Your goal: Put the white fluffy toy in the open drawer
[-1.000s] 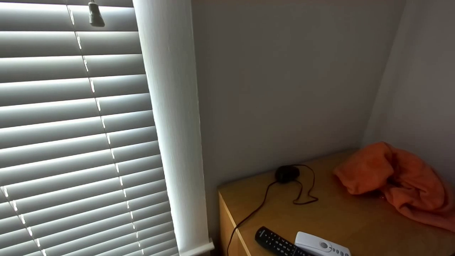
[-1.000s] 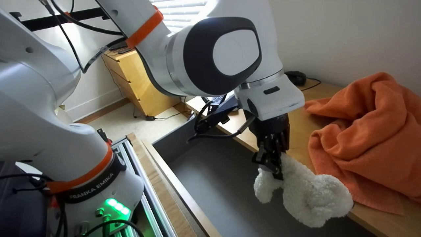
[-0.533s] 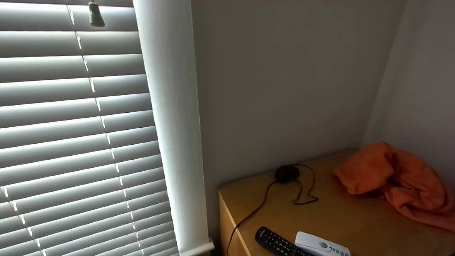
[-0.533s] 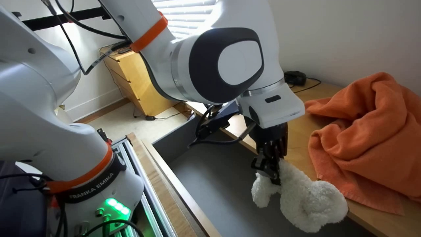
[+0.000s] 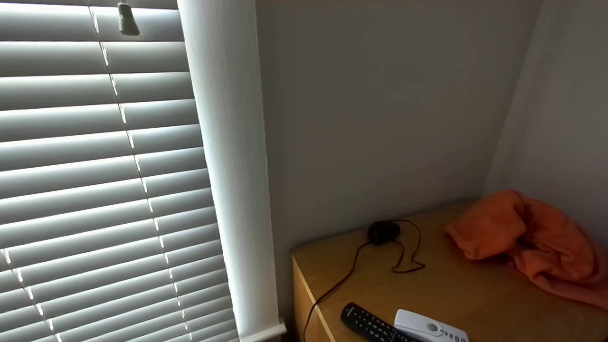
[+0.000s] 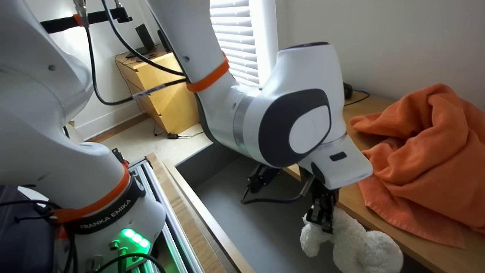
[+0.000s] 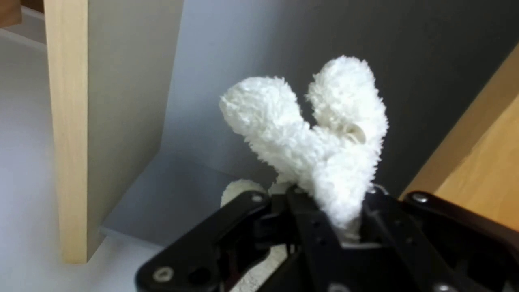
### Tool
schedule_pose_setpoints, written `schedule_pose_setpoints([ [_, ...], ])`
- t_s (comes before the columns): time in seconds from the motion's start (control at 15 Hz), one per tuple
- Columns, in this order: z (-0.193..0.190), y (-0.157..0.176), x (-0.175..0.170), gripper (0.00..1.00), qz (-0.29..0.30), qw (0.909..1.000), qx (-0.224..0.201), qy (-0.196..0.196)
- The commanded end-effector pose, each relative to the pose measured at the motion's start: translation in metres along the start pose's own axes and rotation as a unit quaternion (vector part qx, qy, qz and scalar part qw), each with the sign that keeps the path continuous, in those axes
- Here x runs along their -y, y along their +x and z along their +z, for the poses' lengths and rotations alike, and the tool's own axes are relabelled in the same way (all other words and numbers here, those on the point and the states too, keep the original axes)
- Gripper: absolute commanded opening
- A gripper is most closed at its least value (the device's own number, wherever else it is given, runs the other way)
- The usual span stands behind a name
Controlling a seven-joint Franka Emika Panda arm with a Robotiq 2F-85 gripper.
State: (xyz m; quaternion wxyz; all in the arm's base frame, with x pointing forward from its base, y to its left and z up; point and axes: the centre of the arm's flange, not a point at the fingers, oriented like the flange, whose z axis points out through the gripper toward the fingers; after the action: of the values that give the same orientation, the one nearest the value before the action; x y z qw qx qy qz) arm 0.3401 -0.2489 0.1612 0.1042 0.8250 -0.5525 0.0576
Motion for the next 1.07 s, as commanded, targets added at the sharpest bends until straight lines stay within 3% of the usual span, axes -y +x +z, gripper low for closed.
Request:
schedule_pose_setpoints([
  [0.0, 0.043, 0.022, 0.0, 0.05, -0.022, 0.9997, 0.006, -0.005],
  [0.6, 0.109, 0.034, -0.004, 0.05, -0.084, 0.9957, 0.025, -0.033],
  [1.0, 0.142, 0.035, -0.016, 0.05, -0.178, 0.9832, 0.026, -0.031],
])
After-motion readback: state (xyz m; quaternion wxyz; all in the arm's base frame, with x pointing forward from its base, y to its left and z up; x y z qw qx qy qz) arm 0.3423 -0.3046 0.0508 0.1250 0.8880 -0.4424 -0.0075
